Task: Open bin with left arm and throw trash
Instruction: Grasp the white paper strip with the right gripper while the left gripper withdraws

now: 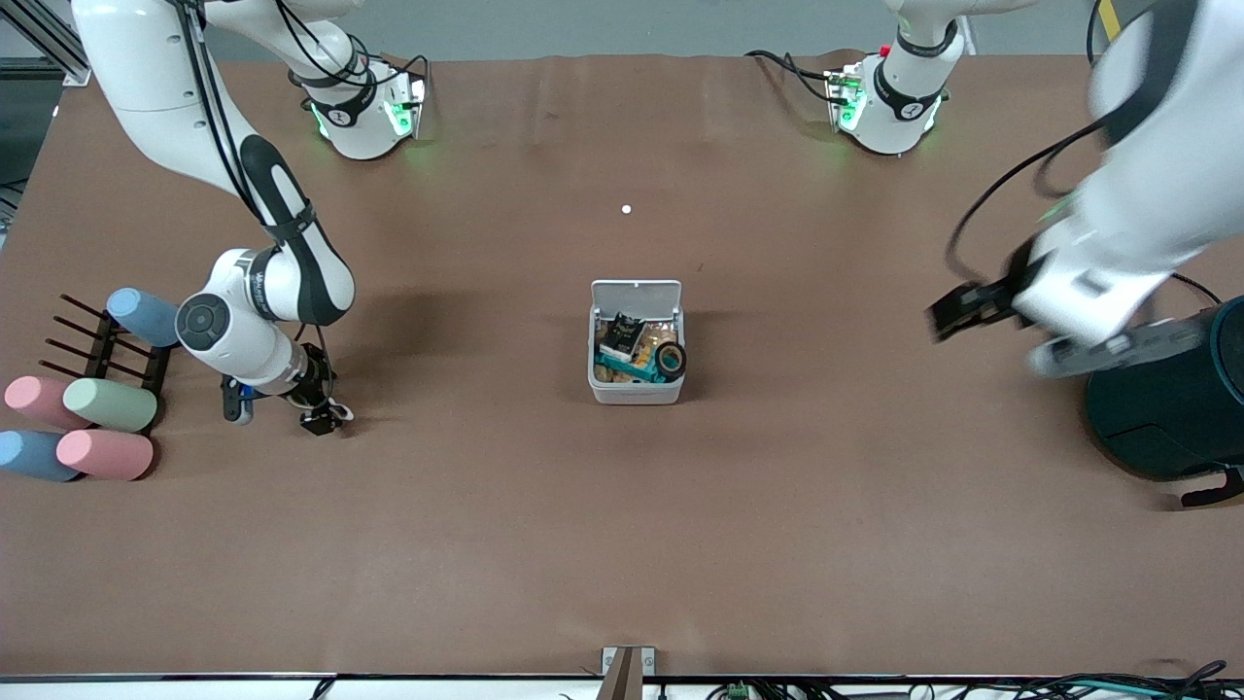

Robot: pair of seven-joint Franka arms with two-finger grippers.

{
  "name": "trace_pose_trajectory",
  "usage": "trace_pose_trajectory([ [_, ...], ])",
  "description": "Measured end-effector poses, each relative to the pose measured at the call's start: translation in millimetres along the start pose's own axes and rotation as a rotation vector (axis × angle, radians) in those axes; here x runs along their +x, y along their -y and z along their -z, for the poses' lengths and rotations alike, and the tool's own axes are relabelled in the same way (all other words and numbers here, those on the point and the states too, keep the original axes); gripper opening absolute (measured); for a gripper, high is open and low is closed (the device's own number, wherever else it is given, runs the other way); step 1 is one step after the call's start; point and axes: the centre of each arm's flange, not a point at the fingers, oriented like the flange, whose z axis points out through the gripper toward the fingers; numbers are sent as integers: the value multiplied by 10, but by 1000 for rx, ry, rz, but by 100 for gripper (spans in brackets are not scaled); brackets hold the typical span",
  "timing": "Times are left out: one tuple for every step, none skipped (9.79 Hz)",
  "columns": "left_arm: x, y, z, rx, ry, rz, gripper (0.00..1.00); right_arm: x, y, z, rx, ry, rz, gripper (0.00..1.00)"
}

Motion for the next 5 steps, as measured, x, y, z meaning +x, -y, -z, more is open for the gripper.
trace_pose_trajectory([
  [-125, 354, 158, 2, -6, -7, 100, -12, 40, 38, 9, -3, 7, 65],
  [-275, 550, 210, 11, -6, -10, 100, -29, 77, 68, 15, -6, 14, 50],
  [-398, 611, 215, 17, -1, -40, 100, -48, 96, 90, 11, -5, 20, 33],
  [-449, 625, 204, 18, 0, -92, 100, -72, 138, 120, 18, -6, 26, 23],
  [-440, 647, 200, 17, -7, -119, 100, -157, 223, 175, 34, -8, 43, 12],
])
